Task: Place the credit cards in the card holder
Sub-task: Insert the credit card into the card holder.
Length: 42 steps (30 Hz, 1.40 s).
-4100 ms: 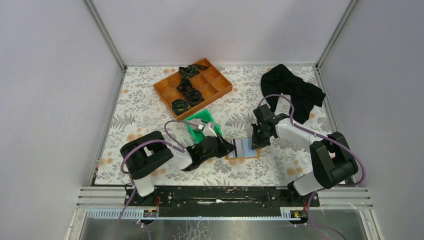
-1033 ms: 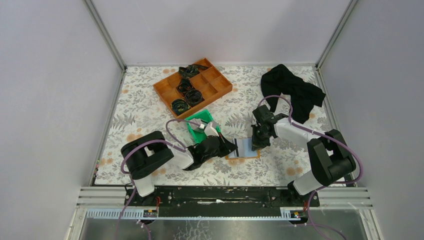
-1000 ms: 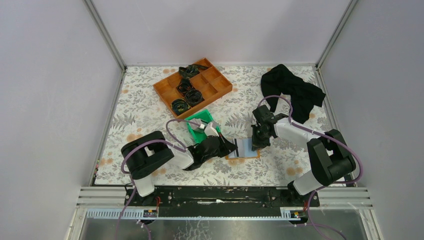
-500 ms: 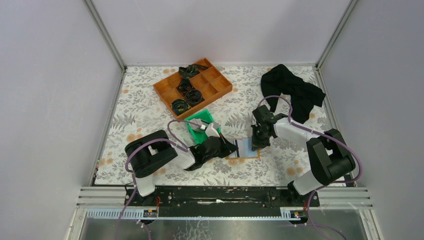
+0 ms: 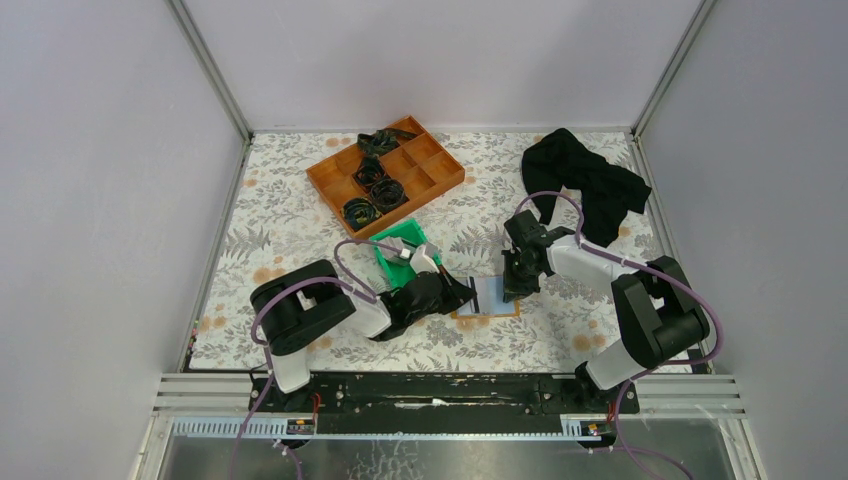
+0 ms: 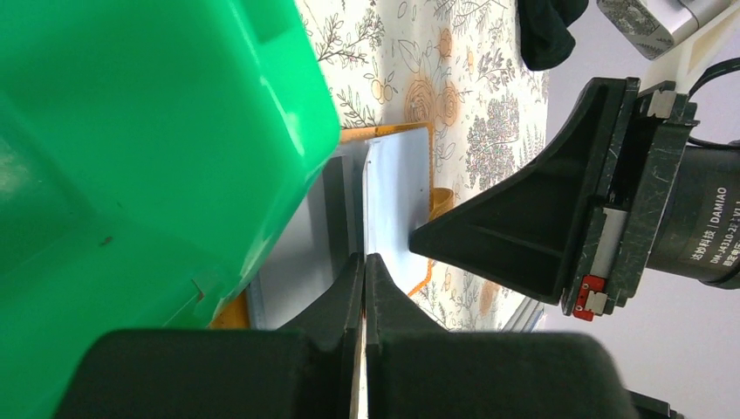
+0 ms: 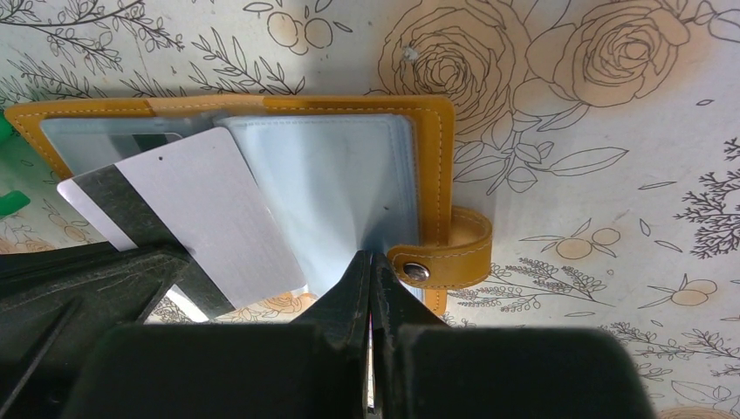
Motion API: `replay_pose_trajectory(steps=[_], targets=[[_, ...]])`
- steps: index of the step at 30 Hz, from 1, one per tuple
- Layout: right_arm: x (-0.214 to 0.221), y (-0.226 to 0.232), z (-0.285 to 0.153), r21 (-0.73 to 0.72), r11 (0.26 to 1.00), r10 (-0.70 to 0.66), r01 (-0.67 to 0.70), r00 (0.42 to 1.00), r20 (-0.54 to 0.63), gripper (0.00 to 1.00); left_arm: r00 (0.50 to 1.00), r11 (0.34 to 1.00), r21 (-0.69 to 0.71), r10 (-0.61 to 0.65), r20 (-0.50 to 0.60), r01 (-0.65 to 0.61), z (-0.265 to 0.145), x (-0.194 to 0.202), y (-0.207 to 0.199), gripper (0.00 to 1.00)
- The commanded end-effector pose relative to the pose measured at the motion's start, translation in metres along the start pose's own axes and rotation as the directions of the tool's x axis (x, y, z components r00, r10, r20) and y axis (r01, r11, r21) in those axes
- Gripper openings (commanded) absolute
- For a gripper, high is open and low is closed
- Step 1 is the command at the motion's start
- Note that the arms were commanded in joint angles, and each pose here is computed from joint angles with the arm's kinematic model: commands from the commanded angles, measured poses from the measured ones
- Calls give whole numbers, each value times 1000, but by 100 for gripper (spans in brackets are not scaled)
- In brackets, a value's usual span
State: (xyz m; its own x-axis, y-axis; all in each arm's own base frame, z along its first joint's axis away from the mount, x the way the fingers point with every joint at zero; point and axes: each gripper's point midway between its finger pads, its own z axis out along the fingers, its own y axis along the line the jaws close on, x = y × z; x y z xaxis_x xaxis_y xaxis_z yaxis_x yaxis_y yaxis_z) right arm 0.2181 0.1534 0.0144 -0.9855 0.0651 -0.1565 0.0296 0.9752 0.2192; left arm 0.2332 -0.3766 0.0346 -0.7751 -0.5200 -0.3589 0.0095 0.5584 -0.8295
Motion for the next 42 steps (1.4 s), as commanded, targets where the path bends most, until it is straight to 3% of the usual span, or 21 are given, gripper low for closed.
replay_pose_trajectory(steps=[1, 17, 42], targets=[[-3, -3, 1, 17, 1000, -4, 4, 1000, 8, 0, 999, 1000, 10, -8, 46, 8, 7, -6, -4, 0], [-1, -5, 1, 24, 1000, -5, 5, 1000, 3, 0, 998, 999, 5, -37, 57, 37, 7, -5, 8, 0], [-6, -3, 3, 30, 1000, 2, -2, 1000, 3, 0, 996, 1000, 11, -21, -84, 21, -1, 31, 21, 0]])
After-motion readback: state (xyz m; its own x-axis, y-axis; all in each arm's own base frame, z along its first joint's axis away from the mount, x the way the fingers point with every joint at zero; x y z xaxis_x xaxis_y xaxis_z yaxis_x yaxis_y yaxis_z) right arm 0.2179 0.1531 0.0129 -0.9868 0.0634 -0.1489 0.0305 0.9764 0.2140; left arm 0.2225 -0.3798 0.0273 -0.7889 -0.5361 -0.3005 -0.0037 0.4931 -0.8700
